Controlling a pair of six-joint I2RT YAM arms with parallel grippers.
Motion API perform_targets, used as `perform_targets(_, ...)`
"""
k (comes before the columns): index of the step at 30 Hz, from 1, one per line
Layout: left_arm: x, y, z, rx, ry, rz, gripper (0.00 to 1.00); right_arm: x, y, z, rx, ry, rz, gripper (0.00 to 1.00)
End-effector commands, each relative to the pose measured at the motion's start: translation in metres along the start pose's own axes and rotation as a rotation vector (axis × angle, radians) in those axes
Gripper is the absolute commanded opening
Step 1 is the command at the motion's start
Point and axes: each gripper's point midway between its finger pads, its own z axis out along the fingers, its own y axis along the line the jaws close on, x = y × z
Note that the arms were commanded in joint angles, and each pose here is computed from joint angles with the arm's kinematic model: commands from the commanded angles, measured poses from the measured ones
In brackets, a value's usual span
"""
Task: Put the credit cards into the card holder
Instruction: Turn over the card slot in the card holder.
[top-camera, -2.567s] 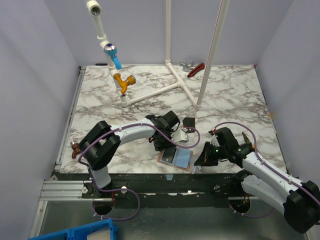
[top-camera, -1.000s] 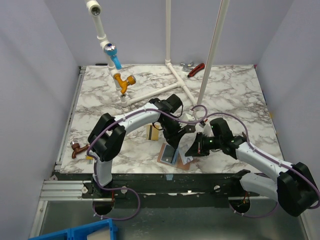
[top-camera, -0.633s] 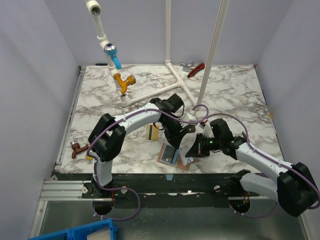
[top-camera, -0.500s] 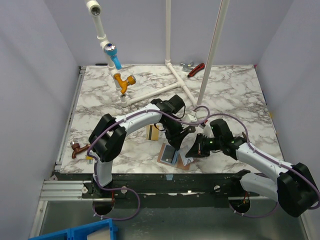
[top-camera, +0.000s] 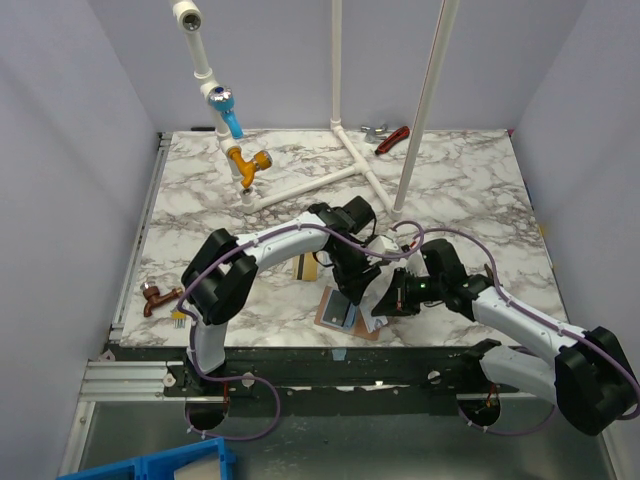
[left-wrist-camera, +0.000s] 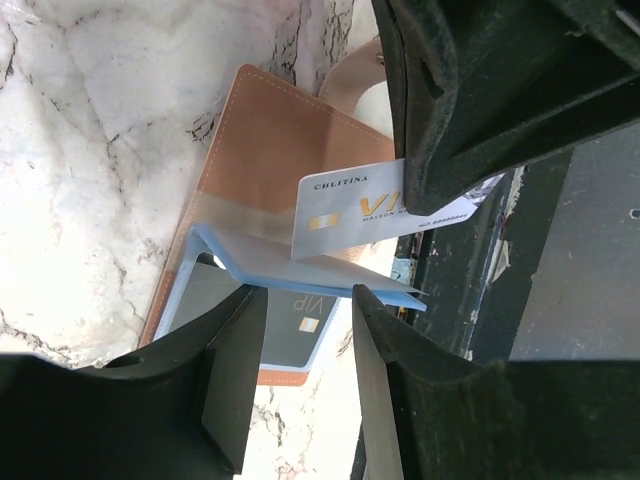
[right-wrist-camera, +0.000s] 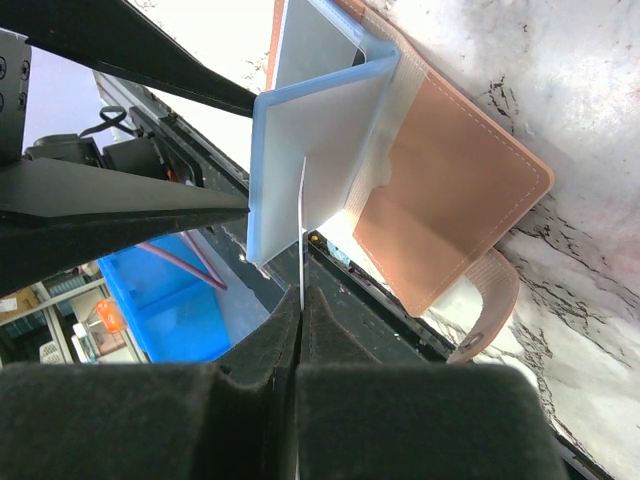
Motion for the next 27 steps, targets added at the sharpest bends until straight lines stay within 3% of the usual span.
perform_targets(1,0.007,0.007,0.008,-0.033,0.024,0.017,0.41,0.006,0.000,0.000,-0.010,0.013,-0.009,0.01)
perform_targets(21,0.014,0.016,0.006,-0.090,0.037,0.046,0.40,0.010,-0.005,-0.006,0.026,0.003,-0.009,0.01)
perform_targets(27,0.012,0.015,0.008,-0.079,0.028,0.045,0.40,-0.005,0.001,-0.024,0.107,-0.072,-0.042,0.01)
